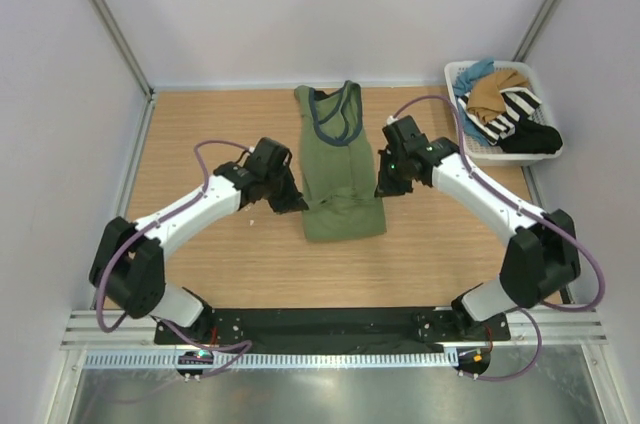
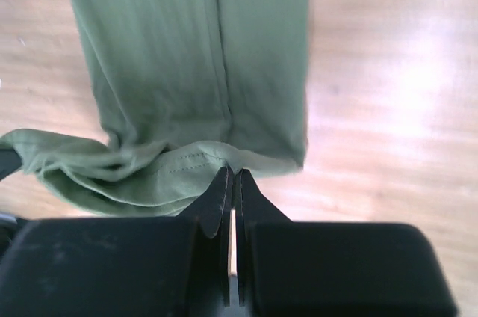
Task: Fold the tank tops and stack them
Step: Fold the tank top
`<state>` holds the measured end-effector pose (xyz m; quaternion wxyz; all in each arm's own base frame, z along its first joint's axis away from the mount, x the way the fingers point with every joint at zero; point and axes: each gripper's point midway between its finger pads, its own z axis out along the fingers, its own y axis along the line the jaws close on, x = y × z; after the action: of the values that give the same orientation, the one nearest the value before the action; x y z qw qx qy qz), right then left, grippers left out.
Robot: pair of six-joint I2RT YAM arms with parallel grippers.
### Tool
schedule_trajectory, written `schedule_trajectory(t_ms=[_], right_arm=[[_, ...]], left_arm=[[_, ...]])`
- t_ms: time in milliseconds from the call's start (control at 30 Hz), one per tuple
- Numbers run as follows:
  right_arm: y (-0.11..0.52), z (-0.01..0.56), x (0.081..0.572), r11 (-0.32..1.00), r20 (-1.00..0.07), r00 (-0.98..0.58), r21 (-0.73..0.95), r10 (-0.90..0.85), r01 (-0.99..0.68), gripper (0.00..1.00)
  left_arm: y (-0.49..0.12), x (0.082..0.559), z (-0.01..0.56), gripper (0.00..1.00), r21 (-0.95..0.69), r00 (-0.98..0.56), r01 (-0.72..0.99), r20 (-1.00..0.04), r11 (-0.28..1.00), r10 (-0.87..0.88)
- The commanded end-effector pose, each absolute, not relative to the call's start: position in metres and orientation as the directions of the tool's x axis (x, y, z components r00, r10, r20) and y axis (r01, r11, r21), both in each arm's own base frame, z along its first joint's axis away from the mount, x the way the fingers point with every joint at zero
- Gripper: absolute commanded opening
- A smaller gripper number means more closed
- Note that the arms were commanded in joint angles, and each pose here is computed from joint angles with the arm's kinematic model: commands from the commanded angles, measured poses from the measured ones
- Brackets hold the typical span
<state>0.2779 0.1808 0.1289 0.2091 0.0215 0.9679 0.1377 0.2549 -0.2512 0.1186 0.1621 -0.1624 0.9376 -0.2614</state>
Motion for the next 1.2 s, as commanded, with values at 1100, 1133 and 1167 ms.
schedule_trajectory(t_ms=[1100,1133,1167], right_arm=[[0.181,0.148,0.447,0.957,-0.466,-0.864,0.285,0.191,0.058,0.01],[0.183,0.148,0.450,0.955,-0.468,-0.862,0.290,0.195,0.058,0.01],[0.182,0.142,0.453,0.956,-0.461,-0.866,0.285,0.196,0.065,0.01]], left_arm=[[-0.254,0.412,0.154,0.00,-0.513,-0.877,-0.094,-0.363,0.854,-0.314],[-0.253,0.416,0.150,0.00,-0.511,-0.876,-0.094,-0.366,0.855,-0.315],[-0.253,0.421,0.153,0.00,-0.513,-0.868,-0.091,-0.380,0.854,-0.321]])
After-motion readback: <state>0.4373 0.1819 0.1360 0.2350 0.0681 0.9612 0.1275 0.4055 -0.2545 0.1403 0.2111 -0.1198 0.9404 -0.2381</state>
